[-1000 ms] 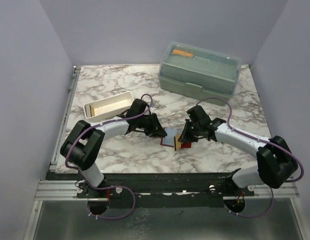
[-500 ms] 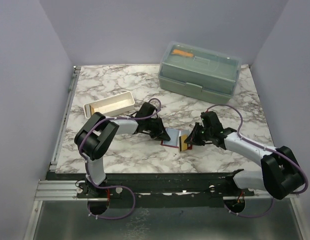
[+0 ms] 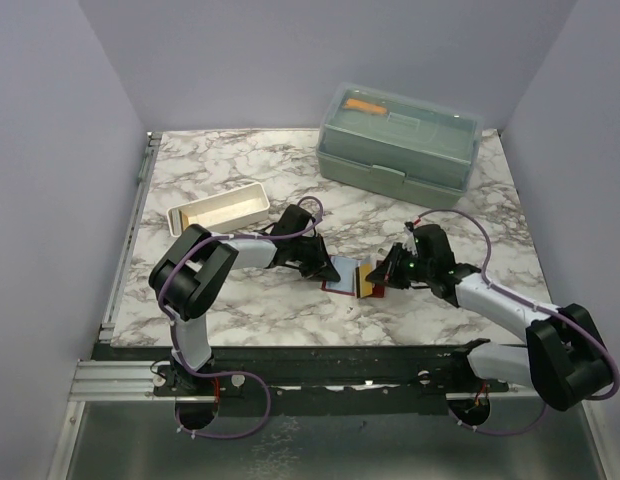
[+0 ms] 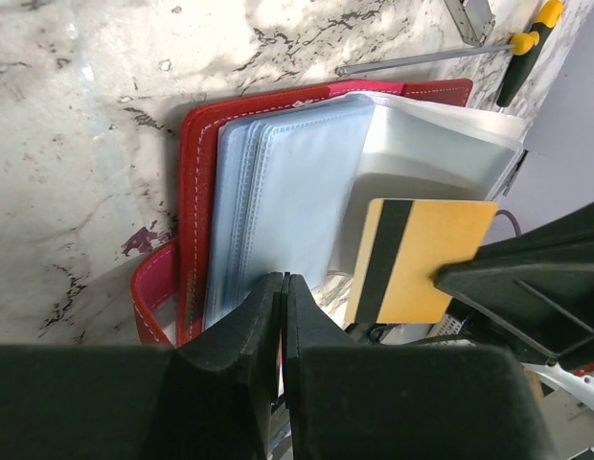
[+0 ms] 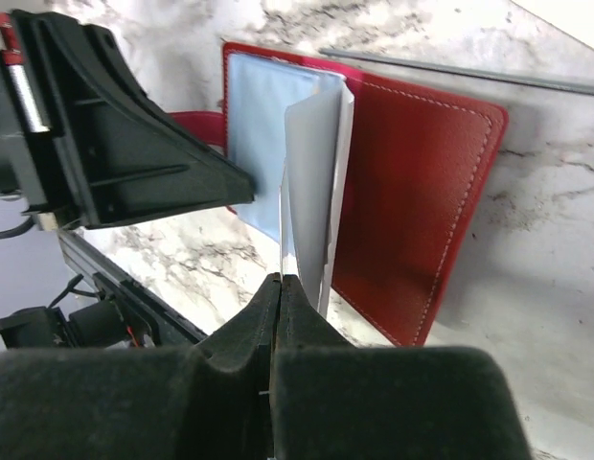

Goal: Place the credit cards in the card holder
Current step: Insert the credit card into the card holder.

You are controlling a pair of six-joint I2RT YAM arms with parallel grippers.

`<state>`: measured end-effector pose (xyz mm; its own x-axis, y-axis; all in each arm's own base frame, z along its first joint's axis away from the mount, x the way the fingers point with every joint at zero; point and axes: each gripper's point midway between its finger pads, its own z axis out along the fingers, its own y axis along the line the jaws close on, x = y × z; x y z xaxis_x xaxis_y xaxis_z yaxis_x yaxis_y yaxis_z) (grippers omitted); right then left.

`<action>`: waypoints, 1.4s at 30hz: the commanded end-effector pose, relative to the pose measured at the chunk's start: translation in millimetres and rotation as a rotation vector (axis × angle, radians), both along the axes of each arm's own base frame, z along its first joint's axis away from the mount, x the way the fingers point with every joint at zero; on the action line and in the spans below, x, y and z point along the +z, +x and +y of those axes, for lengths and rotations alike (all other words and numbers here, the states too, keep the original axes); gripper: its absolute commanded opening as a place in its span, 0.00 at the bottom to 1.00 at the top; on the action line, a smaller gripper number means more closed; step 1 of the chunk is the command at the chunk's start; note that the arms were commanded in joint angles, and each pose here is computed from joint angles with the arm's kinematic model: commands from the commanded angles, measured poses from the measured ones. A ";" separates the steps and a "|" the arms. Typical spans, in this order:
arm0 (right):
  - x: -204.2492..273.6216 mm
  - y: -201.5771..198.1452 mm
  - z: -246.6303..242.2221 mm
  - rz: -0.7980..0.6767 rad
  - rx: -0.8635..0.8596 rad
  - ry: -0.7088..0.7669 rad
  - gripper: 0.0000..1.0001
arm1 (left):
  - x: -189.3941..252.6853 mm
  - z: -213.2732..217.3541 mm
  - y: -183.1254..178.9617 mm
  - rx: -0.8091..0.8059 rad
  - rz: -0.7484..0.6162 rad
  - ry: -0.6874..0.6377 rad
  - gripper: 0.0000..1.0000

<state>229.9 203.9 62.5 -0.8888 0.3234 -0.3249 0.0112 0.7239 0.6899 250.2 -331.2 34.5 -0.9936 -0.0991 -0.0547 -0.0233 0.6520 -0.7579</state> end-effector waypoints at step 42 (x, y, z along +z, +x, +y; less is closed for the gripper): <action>-11.4 3.9 -6.4 0.006 0.037 0.069 0.00 | -29.9 14.2 0.3 0.020 0.017 0.110 0.02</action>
